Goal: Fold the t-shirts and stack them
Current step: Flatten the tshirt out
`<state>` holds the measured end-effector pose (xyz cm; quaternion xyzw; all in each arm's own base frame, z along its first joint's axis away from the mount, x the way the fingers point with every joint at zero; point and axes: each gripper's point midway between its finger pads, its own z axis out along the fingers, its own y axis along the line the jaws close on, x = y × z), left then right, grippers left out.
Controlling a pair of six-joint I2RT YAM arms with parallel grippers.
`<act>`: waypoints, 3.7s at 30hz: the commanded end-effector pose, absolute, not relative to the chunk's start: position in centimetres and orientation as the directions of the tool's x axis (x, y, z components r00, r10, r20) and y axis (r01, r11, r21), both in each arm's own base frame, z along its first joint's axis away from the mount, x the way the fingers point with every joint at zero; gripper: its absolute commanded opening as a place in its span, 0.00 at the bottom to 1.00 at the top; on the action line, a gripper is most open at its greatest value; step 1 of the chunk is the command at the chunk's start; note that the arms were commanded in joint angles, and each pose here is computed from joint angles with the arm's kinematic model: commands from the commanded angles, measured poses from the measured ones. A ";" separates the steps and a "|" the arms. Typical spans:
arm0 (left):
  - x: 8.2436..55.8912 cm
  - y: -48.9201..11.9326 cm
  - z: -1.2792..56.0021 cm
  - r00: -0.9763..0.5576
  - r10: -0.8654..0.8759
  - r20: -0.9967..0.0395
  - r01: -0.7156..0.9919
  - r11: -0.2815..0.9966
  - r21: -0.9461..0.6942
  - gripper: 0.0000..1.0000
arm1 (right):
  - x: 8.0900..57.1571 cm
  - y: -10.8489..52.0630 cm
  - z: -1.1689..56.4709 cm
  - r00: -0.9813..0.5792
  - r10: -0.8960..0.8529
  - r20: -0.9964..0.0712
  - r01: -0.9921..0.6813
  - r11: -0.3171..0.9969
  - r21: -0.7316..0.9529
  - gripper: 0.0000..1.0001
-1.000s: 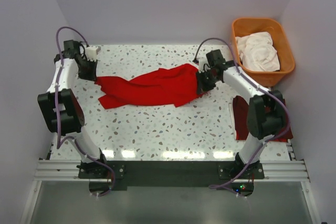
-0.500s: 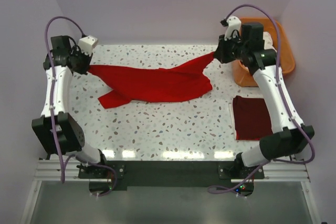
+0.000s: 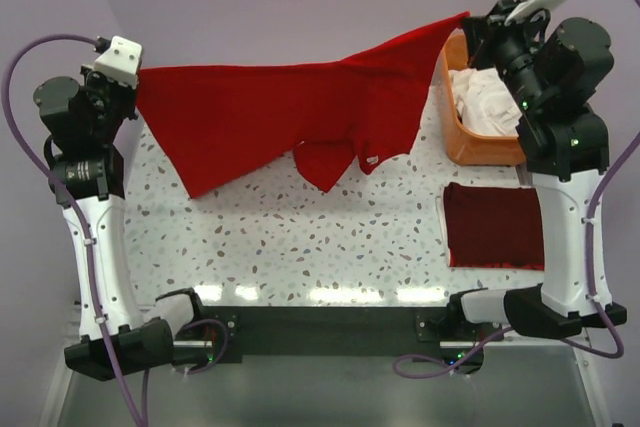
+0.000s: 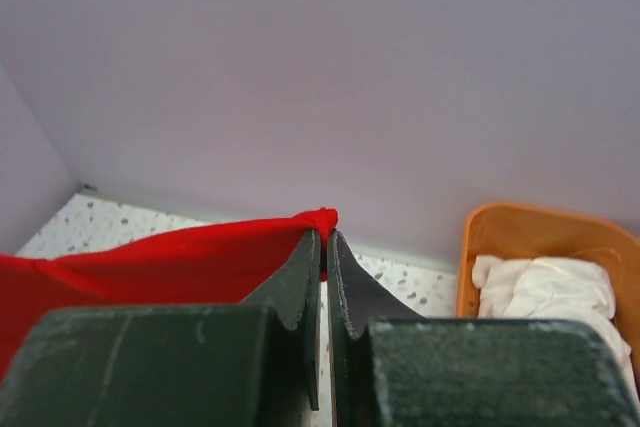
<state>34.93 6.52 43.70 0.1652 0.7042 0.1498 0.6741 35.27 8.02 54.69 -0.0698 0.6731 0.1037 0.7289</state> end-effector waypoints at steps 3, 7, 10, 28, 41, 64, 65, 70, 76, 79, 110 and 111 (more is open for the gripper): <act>33.3 6.0 50.6 0.158 0.422 -0.893 -0.059 0.906 0.419 0.00 | 32.2 5.4 64.1 0.339 0.074 -0.938 -0.149 0.989 0.024 0.00; 32.0 5.2 52.5 0.225 0.432 -0.873 -0.065 0.901 0.429 0.00 | 32.1 4.4 65.6 0.392 0.037 -0.919 -0.092 0.996 0.001 0.00; 32.5 4.8 52.5 0.233 0.440 -0.867 -0.035 0.895 0.445 0.00 | 33.9 4.0 64.9 0.391 0.015 -0.920 -0.051 0.999 -0.006 0.00; 52.9 5.8 56.3 0.333 0.293 -0.896 -0.030 0.953 0.301 0.00 | 47.2 5.8 69.7 0.644 0.036 -0.764 -0.009 0.999 0.040 0.00; 45.3 4.7 66.3 0.665 0.370 -0.649 -0.167 0.920 0.354 0.00 | 41.4 5.6 74.5 0.802 -0.055 -0.595 0.027 0.998 -0.057 0.00; 42.7 2.8 19.4 -0.146 0.629 -0.764 0.527 0.703 0.478 0.00 | 43.0 10.9 28.7 -0.151 -0.531 -0.834 -0.574 0.734 -0.364 0.00; 42.1 2.7 19.4 -0.145 0.645 -0.751 0.548 0.684 0.481 0.00 | 42.0 11.2 28.8 -0.151 -0.538 -0.829 -0.607 0.713 -0.352 0.00; 36.2 2.5 17.5 -0.187 0.754 -0.629 0.694 0.555 0.458 0.00 | 32.3 11.8 25.9 -0.226 -0.590 -0.775 -0.772 0.594 -0.227 0.00; 27.4 1.4 12.1 -0.174 0.838 -0.518 0.855 0.389 0.343 0.00 | 20.5 13.3 19.3 -0.192 -0.719 -0.668 -0.928 0.355 -0.116 0.00; 24.9 1.3 10.3 -0.163 0.859 -0.486 0.881 0.348 0.320 0.04 | 15.7 14.3 18.6 -0.062 -0.754 -0.654 -0.981 0.165 -0.097 0.09; 36.3 6.0 2.5 -0.807 0.349 -0.476 0.425 0.903 -0.058 0.49 | 39.8 12.3 3.7 -0.640 -0.706 -0.302 -0.700 0.698 -0.149 0.23; 36.0 6.2 2.1 -0.814 0.352 -0.462 0.419 0.907 -0.047 0.46 | 39.3 11.6 2.9 -0.649 -0.711 -0.269 -0.699 0.698 -0.157 0.22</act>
